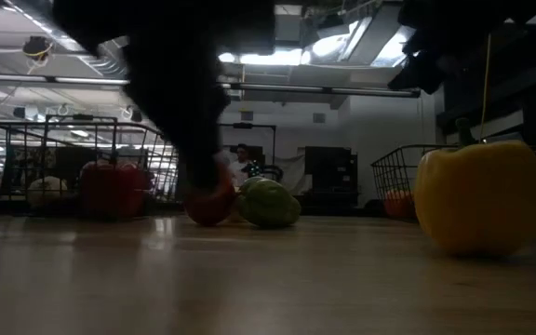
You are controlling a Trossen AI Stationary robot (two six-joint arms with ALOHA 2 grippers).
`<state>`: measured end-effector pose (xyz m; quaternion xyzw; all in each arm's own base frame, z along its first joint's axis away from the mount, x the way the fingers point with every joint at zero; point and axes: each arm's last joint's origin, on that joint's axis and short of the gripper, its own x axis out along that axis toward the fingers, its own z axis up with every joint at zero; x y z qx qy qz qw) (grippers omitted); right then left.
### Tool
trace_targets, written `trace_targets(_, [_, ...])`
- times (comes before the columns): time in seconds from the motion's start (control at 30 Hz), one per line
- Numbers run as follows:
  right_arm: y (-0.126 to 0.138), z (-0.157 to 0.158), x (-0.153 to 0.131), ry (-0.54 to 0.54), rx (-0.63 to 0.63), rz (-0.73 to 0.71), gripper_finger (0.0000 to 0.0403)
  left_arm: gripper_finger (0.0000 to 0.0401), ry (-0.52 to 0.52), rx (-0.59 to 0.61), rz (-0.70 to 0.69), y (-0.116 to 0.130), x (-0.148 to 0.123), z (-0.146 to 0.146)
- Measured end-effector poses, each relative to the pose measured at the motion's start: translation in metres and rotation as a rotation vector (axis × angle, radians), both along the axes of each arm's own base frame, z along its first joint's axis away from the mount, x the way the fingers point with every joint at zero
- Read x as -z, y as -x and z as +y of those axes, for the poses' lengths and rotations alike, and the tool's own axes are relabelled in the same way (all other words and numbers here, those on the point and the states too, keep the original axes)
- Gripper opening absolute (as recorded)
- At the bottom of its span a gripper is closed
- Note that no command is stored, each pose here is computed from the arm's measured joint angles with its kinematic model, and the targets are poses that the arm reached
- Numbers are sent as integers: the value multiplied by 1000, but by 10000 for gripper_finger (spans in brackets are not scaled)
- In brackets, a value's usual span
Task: Sort produce into baskets
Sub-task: Put the bottom red tomato into the right gold wire basket
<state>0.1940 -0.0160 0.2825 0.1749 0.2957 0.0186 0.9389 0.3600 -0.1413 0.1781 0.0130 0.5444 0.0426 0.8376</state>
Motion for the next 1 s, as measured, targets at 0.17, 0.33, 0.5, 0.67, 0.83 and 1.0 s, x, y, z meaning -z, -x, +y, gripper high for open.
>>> trace_targets(0.17, [-4,-1,-7,-122,81,-64,315,129,-117,10,-115,-23,-26,19])
trace_targets(0.33, [-7,-1,-12,-252,153,-103,315,129,-246,-15,-302,-48,-56,40])
trace_targets(0.5, [-8,-1,-13,-371,211,-97,315,129,-289,-21,-446,-66,-74,58])
trace_targets(0.67, [-7,1,-14,-459,208,-77,315,129,-310,-45,-542,-75,-83,73])
trace_targets(0.83, [-7,1,-14,-492,224,-70,315,129,-324,-67,-613,-81,-90,85])
trace_targets(1.0, [-7,1,-14,-503,230,-67,315,129,-332,-88,-695,-86,-98,93])
